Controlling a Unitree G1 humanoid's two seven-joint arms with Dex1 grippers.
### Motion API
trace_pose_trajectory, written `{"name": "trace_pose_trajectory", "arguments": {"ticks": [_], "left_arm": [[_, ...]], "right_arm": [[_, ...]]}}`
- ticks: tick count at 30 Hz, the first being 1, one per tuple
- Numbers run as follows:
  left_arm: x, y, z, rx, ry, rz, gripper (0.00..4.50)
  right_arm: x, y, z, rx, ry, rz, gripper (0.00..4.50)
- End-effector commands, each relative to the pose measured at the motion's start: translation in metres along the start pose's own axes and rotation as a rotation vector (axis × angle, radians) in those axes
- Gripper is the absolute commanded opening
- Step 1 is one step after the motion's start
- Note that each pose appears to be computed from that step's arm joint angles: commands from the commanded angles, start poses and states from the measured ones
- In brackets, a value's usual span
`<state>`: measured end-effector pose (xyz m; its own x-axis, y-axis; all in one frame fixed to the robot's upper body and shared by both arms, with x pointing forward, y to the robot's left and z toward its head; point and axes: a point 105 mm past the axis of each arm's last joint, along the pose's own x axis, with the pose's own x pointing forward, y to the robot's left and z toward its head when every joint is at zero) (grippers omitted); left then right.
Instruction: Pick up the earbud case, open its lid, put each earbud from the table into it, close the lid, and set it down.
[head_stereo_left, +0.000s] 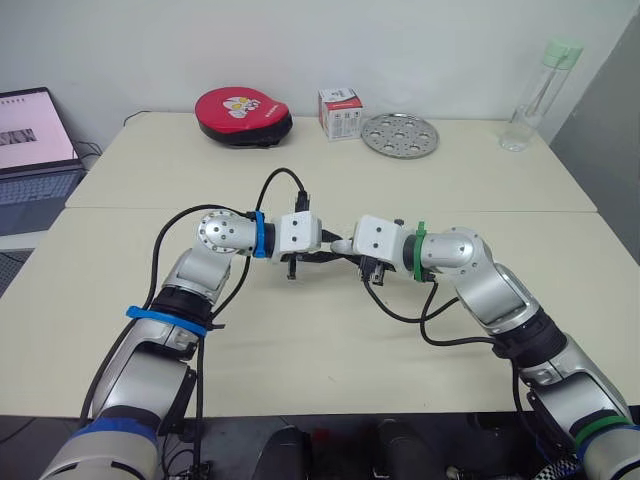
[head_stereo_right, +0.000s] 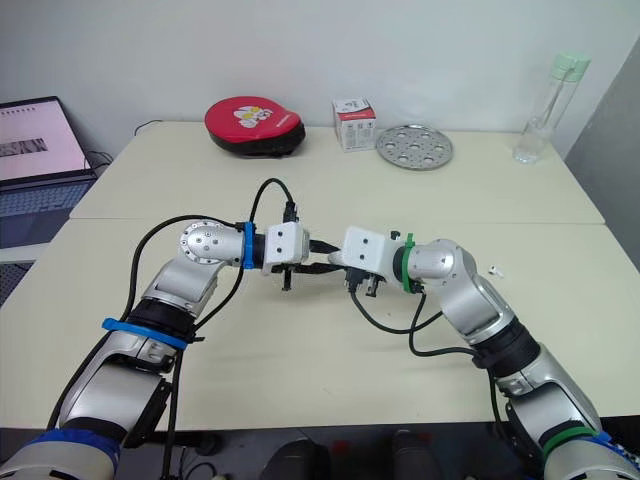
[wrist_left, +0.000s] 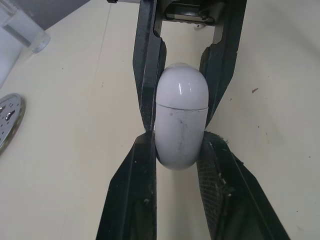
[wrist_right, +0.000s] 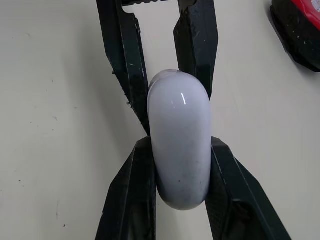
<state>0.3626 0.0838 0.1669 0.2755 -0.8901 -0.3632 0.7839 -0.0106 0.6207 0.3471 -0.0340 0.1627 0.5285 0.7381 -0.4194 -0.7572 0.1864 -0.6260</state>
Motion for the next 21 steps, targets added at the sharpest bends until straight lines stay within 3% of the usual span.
{"name": "trace_pose_trajectory", "arguments": {"ticks": [1, 21], "left_arm": [[-0.0038, 0.0165, 0.0204, 0.073, -0.044, 0.046, 0.96], [-0.0012, 0.0161, 0.02, 0.054, -0.022, 0.022, 0.77]], "right_arm": [[0.002, 0.0045, 0.009, -0.032, -0.033, 0.021, 0.86], [0.0016, 0.0009, 0.0026, -0.046, -0.014, 0.011, 0.86]]}}
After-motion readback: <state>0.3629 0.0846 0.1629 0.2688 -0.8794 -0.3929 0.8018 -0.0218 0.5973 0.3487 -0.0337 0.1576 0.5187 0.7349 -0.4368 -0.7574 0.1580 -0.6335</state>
